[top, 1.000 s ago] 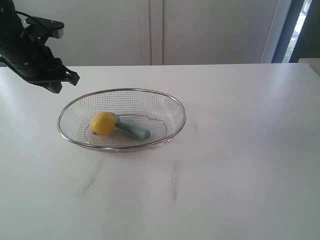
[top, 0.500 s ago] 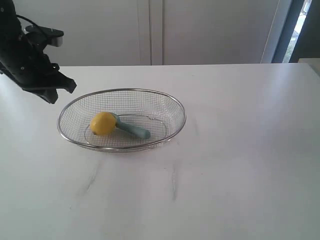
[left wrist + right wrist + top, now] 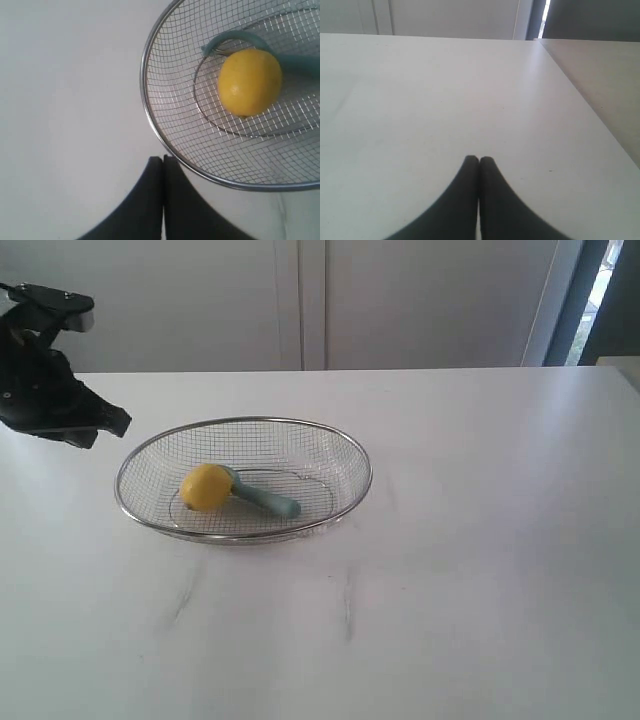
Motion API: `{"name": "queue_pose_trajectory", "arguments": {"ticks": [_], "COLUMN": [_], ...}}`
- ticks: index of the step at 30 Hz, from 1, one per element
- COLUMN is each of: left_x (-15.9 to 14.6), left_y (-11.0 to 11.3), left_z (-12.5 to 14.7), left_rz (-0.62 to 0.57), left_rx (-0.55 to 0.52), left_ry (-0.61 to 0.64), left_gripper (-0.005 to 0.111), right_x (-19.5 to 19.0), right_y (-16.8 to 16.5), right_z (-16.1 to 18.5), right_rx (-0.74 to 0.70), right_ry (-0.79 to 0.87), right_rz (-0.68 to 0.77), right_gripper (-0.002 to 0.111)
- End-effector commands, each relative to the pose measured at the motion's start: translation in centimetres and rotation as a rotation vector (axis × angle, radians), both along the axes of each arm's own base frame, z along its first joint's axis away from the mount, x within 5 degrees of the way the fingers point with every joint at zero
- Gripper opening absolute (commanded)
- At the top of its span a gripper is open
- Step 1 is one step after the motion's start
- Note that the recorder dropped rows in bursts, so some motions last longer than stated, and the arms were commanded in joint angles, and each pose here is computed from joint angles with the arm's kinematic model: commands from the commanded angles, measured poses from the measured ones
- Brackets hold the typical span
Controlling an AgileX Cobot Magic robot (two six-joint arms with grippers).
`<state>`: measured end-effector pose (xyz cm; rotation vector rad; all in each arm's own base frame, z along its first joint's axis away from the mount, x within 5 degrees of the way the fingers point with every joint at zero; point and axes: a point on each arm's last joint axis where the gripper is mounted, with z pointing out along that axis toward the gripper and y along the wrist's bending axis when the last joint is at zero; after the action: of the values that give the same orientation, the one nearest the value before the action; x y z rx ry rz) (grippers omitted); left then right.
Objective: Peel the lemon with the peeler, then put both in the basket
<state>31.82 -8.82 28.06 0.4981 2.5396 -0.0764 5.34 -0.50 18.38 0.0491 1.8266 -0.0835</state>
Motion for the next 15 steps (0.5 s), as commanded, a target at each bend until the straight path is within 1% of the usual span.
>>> {"name": "queue_pose_trajectory", "arguments": {"ticks": [1, 8, 10, 15], "left_x": [-2.3, -5.9, -6.9, -9.2], "left_y": [0.7, 1.7, 2.4, 4.1], "left_z": [0.8, 1.4, 1.6, 1.5], "left_rz": [0.012, 0.011, 0.027, 0.083], "left_rx": [-0.018, -0.033, -0.044, -0.055], "left_ry": [-0.044, -0.124, -0.158, -0.182], "left_gripper": [0.0, 0.0, 0.0, 0.0], "right_x": [0.0, 0.0, 0.0, 0.0], "right_y": [-0.1, -0.1, -0.1, -0.1], "right_z": [-0.2, -0.2, -0.2, -0.2], "right_rx": [-0.004, -0.004, -0.004, -0.004], "right_ry": [-0.001, -0.001, -0.001, -0.001], "right_rz": [-0.007, -0.007, -0.007, -0.007], "right_gripper": [0.0, 0.0, 0.0, 0.0]}}
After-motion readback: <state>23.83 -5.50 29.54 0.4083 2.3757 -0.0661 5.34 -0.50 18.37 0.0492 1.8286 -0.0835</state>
